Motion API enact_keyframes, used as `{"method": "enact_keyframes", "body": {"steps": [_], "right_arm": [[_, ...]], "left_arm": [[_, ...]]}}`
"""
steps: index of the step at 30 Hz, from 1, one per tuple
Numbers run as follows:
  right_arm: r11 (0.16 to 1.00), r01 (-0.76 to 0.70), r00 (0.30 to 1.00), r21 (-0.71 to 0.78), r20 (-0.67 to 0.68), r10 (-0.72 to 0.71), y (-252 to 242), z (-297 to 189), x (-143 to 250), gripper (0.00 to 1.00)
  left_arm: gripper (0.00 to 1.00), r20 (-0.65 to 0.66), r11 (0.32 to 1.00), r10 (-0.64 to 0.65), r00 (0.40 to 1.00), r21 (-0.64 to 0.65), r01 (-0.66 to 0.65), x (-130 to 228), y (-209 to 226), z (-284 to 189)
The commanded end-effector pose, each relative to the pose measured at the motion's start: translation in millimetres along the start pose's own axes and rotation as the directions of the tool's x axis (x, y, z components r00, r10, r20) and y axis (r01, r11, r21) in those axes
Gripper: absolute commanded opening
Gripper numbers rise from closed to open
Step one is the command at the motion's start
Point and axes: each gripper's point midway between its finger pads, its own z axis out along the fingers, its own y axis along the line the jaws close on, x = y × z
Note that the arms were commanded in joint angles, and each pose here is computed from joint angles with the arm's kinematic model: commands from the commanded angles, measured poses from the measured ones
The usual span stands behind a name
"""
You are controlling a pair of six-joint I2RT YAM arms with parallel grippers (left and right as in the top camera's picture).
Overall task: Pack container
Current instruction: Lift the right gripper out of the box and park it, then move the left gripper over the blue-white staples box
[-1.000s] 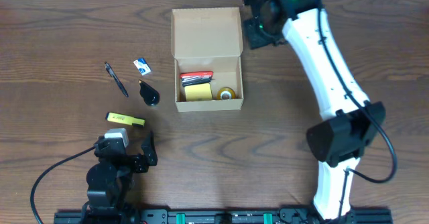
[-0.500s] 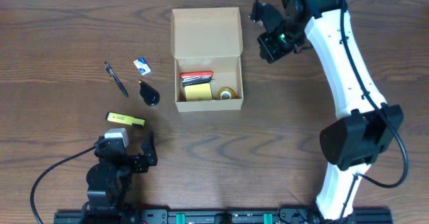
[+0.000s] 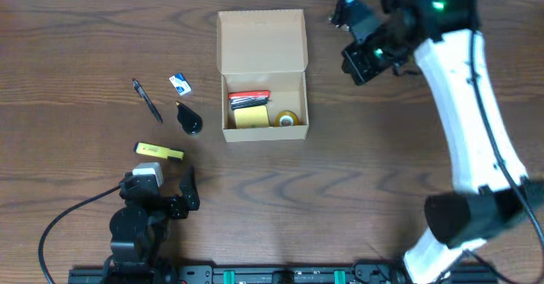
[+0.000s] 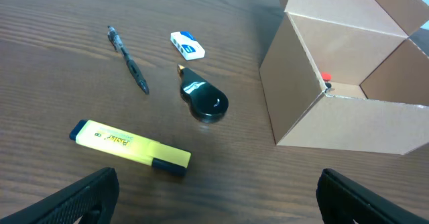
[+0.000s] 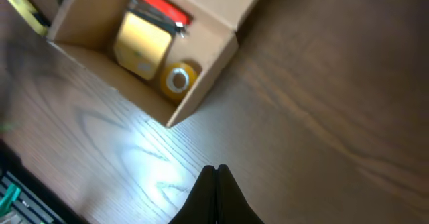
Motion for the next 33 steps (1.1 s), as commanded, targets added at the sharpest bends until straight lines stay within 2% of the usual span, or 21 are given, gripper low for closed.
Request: {"method": "enact_keyframes", "body": {"steps": [1,5,6,7,17,19,22,25,27,30,33], "right_arm": [[0.999,0.038,0.999,0.008,0.019,-0.038,4.2,-6.2,-2.4,0.02],[0.999,0.038,0.999,0.007,0.02,-0.039,2.5,0.1,-2.9,0.04],[0.999,0.038,0.999,0.007,0.019,-0.038,2.0,1.6,-2.7,0.23],[0.999,0.038,0.999,0.007,0.019,-0.038,1.6,2.8,-2.7,0.99],[0.999,0.036,0.999,0.001,0.005,-0.036,3.6,3.4,0.5,0.99],[0.999,0.036,0.999,0.001,0.005,-0.036,3.6,3.4,0.5,0.99],[0.999,0.036,0.999,0.001,0.005,-0.036,3.5,3.4,0.4,0.99],[0.999,0.036,0.999,0.001,0.005,-0.036,3.6,3.4,0.5,0.99],[0.999,0.036,0.999,0.001,0.005,-0.036,3.5,3.4,0.4,0.99],[0.999,0.036,0.999,0.001,0.005,-0.036,3.6,3.4,0.5,0.99],[0.999,0.036,0.999,0.001,0.005,-0.036,3.6,3.4,0.5,0.99]], "left_arm": [[0.95,-0.006,1.0,0.004,1.0,-0.012,-0.004,5.2,2.9,2.7],[0.95,-0.005,1.0,0.005,1.0,-0.012,-0.005,5.1,2.9,2.7],[0.95,-0.006,1.0,0.005,1.0,-0.012,-0.005,5.2,2.9,2.7],[0.95,-0.006,1.0,0.004,1.0,-0.012,-0.004,5.2,2.9,2.7],[0.96,0.017,1.0,0.005,1.0,-0.018,-0.004,-0.2,3.6,2.7],[0.95,0.011,1.0,-0.015,1.0,0.014,0.015,0.6,-1.8,2.7],[0.95,-0.013,0.986,-0.105,0.994,0.128,0.105,1.5,-21.8,1.3],[0.95,0.024,0.963,-0.206,0.978,0.185,0.198,-14.0,-31.2,-0.7],[0.95,0.097,0.95,-0.253,0.963,0.215,0.227,-35.2,-34.2,-3.4],[0.95,0.194,0.943,-0.259,0.946,0.264,0.204,-61.0,-40.5,-10.1],[0.95,0.206,0.949,-0.234,0.95,0.261,0.177,-65.3,-41.5,-11.6]]}}
